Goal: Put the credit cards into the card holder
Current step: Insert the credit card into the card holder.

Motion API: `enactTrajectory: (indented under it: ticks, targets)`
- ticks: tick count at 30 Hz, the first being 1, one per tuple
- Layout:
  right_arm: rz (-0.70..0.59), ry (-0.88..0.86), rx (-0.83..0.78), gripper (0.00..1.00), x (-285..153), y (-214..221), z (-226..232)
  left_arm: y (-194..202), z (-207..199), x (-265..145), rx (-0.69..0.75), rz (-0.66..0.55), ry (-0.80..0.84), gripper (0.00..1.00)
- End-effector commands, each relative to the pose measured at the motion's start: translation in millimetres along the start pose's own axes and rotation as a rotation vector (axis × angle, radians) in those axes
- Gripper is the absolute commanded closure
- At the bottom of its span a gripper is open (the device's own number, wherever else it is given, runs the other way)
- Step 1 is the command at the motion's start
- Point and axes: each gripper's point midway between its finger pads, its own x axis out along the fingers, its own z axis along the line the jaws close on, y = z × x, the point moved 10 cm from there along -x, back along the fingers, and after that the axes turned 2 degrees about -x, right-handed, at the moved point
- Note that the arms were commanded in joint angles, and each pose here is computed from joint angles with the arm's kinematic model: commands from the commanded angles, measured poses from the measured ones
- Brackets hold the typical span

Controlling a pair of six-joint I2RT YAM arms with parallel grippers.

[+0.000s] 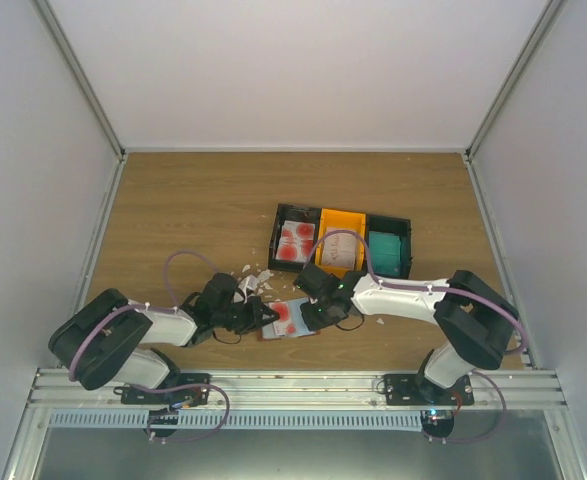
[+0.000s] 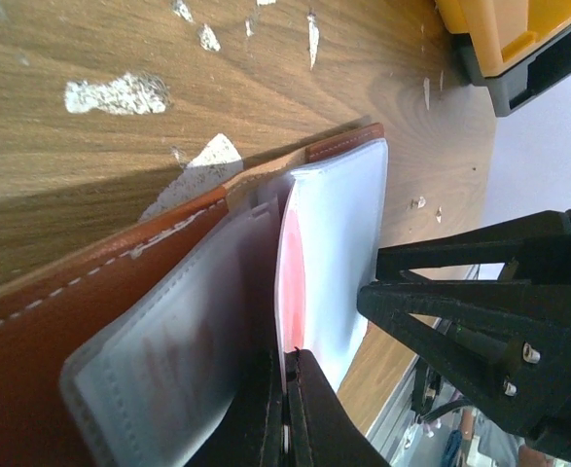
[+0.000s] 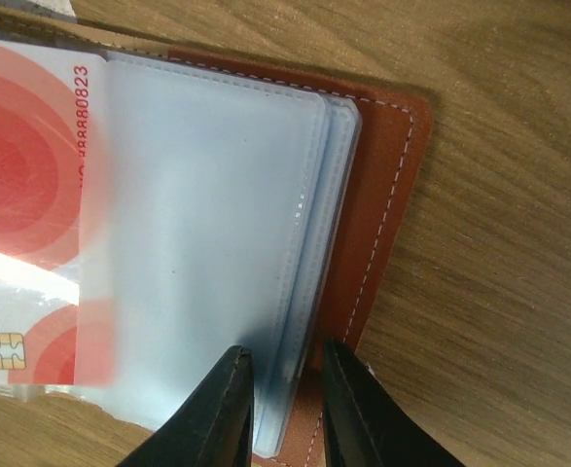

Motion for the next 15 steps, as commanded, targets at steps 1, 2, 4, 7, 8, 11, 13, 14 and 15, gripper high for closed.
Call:
enactTrajectory:
  ticks: [1,2,4,7,8,11,13,14,15]
  targets:
    - [0.077,0.015,0.011,0.80,17,10,-1,6,5,4,-0.002,0.025,-0.022,1.00]
    - [0.078,0.018,0.012,0.80,17,11,-2,7,5,4,-0.005,0.030,-0.026,1.00]
    - [0.082,0.019,0.015,0.81,18,11,-2,8,6,5,-0.013,0.034,-0.035,1.00]
    - [0.084,0.019,0.015,0.81,19,12,-2,9,5,6,-0.008,0.041,-0.031,1.00]
    - [0.084,0.017,0.016,0.81,19,11,-2,9,4,7,-0.006,0.043,-0.030,1.00]
    - [0.084,0.008,0.012,0.81,20,11,-1,9,3,11,0.004,0.043,-0.029,1.00]
    - [0.085,0.000,0.010,0.82,20,11,0,7,1,13,0.014,0.038,-0.029,1.00]
    - [0.086,-0.003,0.008,0.82,21,11,0,6,1,14,0.019,0.033,-0.032,0.99]
    - [0.086,-0.004,0.007,0.82,21,11,0,5,-1,15,0.027,0.022,-0.033,0.99]
